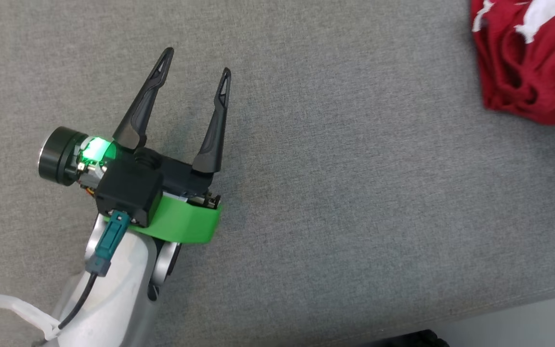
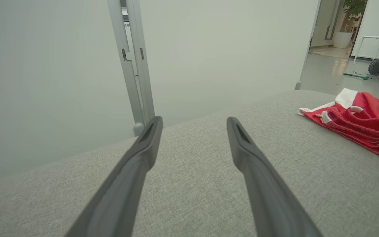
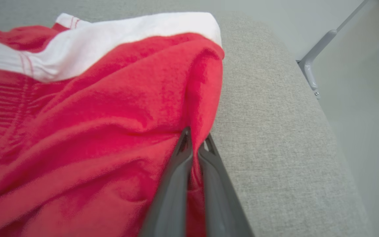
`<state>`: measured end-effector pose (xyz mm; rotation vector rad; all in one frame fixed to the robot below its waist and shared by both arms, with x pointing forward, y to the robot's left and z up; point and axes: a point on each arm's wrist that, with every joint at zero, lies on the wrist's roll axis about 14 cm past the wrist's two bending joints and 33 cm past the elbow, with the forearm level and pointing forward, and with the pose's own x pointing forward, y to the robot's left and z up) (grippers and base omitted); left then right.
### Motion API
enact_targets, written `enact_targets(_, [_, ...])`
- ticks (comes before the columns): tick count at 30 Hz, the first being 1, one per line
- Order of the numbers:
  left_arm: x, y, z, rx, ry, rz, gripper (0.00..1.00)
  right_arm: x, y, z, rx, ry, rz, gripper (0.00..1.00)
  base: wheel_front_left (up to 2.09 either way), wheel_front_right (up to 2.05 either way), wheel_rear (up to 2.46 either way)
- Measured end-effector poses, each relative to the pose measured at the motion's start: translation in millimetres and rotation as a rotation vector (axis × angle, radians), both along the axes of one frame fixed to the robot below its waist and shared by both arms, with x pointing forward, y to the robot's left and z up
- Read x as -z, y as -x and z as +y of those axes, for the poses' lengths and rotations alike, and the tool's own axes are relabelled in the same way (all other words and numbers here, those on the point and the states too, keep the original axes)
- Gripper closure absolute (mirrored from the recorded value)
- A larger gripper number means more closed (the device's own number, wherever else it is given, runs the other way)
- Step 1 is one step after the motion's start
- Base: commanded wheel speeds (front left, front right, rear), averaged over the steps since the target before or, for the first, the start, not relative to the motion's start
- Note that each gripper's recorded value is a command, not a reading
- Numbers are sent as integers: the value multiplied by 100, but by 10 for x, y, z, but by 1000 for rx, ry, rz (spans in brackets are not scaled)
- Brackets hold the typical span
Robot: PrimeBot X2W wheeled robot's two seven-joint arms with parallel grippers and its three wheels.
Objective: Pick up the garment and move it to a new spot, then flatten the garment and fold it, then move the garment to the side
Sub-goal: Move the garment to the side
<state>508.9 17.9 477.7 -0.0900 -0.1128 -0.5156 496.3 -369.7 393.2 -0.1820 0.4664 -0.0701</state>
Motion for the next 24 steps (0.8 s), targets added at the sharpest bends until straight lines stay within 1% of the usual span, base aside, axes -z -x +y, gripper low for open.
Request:
enact_targets(2, [76,-33,-51,17,6,9,0,-27,-77,-247,39,52,2,100,0,0,0])
enact_targets(4, [143,-65,-76,25,9,15,0,-71,-189,-389,57,92,-15,100,0,0,0])
enact_targets(7, [245,-112,-76,25,11,28,0,-120,-364,-544,98,114,-58,100,0,0,0])
enact_targets(10, [329,-142,-65,23,11,40,0,-25,-430,-652,135,129,-42,100,0,0,0])
enact_targets(11, [357,-152,-54,22,8,43,0,34,-434,-677,147,131,-28,80,0,0,0])
enact_targets(12, [379,-159,-38,18,6,46,0,91,-448,-665,157,119,-23,54,0,0,0])
enact_targets(13, [395,-163,-26,15,3,48,0,130,-464,-651,162,111,-22,0,0,0,0])
enact_targets(16, [428,-170,10,5,-6,53,0,186,-485,-598,172,89,-52,0,0,0,0])
enact_targets(18, [404,-168,20,0,-6,46,0,151,-466,-596,197,64,-93,0,0,0,0])
enact_targets(22, [385,-122,60,-19,-9,61,0,148,-292,-526,215,24,-121,0,0,0,0])
enact_targets(24, [361,-79,68,-25,-12,65,0,64,-230,-472,220,-3,-159,0,0,0,0])
